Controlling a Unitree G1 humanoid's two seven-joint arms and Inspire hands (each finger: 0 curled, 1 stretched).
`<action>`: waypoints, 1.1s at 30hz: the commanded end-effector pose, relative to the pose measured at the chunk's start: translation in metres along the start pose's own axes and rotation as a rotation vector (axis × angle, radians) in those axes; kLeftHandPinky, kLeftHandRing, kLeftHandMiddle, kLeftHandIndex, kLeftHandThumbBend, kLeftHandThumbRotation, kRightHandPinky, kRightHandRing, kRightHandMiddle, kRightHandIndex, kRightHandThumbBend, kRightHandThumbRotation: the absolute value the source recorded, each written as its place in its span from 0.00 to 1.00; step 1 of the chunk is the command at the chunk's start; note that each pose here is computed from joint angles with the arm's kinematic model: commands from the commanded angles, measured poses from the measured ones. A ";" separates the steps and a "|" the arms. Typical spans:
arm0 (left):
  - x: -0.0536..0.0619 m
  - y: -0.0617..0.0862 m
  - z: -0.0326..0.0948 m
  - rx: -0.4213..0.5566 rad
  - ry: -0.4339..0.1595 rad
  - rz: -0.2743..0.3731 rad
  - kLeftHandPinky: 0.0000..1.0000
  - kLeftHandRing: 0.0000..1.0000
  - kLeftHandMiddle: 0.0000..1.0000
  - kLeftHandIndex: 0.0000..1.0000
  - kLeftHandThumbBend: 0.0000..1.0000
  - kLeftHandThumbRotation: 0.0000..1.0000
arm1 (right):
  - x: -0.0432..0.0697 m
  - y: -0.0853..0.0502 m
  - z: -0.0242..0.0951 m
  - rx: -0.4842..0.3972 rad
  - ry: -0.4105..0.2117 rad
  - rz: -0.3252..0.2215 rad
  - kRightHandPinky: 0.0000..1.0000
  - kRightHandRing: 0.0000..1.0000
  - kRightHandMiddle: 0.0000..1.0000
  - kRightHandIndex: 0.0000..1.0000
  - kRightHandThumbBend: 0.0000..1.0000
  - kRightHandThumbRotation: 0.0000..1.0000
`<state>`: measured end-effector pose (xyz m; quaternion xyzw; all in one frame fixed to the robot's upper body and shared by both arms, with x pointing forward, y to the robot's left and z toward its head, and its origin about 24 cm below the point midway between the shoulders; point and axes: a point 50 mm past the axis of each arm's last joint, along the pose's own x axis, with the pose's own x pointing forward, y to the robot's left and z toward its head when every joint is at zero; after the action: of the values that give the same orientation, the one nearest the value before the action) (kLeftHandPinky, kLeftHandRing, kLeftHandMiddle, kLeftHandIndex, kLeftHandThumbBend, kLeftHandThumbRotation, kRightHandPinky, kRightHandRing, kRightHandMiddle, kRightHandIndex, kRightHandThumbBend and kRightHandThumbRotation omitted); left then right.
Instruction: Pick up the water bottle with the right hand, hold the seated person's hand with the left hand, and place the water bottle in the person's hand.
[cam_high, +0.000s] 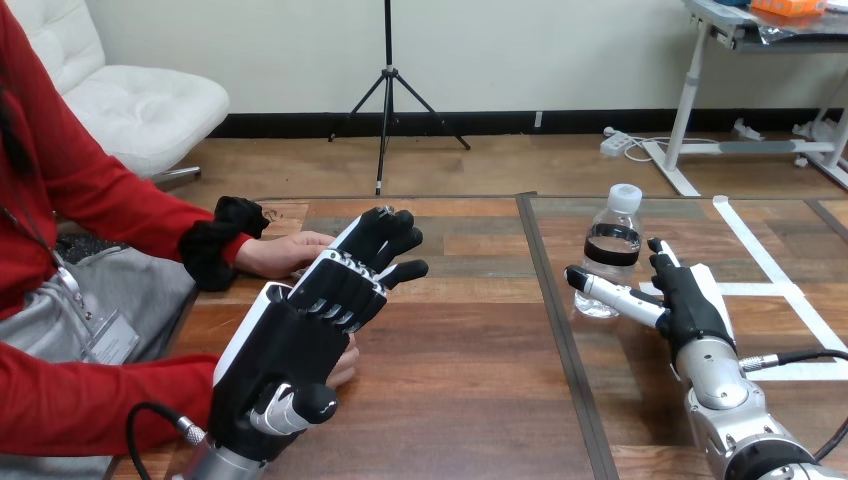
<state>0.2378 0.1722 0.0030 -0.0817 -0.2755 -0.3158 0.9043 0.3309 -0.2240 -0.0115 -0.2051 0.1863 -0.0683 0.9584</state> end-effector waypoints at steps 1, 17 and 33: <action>0.012 0.004 0.007 0.041 -0.053 -0.009 0.86 0.93 0.94 0.93 1.00 0.64 | 0.011 -0.003 0.042 0.004 -0.103 -0.024 0.93 0.98 0.99 1.00 1.00 0.48; 0.007 0.002 0.006 0.032 -0.065 0.002 0.86 0.93 0.94 0.93 1.00 0.63 | 0.011 0.000 0.047 0.011 -0.125 -0.020 0.89 0.96 0.98 1.00 1.00 0.45; 0.001 0.005 0.007 0.042 -0.044 0.012 0.86 0.93 0.94 0.92 1.00 0.60 | 0.012 0.003 0.053 -0.003 -0.132 -0.028 0.87 0.94 0.97 1.00 1.00 0.47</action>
<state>0.2329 0.1735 -0.0004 -0.0860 -0.2760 -0.3114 0.9052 0.3361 -0.2180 -0.0069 -0.2164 0.1774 -0.0677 0.9577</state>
